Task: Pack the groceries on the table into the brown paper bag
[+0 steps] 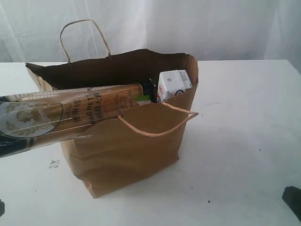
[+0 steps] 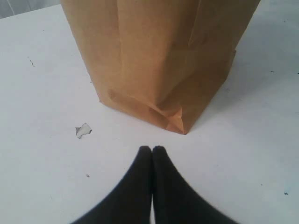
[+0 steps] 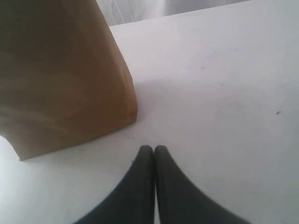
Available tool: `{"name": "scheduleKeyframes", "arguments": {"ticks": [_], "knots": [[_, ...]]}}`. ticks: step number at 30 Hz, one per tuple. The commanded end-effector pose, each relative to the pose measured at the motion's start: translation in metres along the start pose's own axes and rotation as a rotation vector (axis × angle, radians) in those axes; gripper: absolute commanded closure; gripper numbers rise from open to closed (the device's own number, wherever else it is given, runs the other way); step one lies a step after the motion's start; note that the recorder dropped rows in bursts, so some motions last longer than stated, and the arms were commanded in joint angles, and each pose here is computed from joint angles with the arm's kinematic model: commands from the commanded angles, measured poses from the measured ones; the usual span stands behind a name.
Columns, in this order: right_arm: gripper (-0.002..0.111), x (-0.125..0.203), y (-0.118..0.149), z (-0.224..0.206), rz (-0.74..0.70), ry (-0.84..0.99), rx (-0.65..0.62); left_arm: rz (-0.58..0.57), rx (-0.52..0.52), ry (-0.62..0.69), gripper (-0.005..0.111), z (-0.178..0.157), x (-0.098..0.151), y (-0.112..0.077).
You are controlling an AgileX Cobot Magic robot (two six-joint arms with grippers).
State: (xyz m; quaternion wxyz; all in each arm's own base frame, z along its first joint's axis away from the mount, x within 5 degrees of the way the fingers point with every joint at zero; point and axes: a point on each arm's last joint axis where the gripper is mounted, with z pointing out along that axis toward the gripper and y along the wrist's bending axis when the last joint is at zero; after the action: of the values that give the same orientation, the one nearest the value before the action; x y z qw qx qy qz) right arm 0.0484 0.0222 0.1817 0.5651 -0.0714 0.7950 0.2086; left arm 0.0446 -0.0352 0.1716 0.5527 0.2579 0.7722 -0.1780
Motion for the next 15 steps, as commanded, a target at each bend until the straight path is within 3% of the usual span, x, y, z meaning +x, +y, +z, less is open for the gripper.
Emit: {"name": "scheduleKeyframes", "arguments": {"ticks": [1, 15], "knots": [[0.108, -0.0010, -0.0022, 0.0000, -0.047, -0.027, 0.027, -0.009, 0.004, -0.005, 0.107, -0.0001, 0.0008, -0.0004], [0.108, -0.0009, -0.0023, 0.0000, -0.047, -0.026, 0.027, -0.009, 0.004, -0.005, 0.107, -0.0001, 0.0008, -0.0004]]}}
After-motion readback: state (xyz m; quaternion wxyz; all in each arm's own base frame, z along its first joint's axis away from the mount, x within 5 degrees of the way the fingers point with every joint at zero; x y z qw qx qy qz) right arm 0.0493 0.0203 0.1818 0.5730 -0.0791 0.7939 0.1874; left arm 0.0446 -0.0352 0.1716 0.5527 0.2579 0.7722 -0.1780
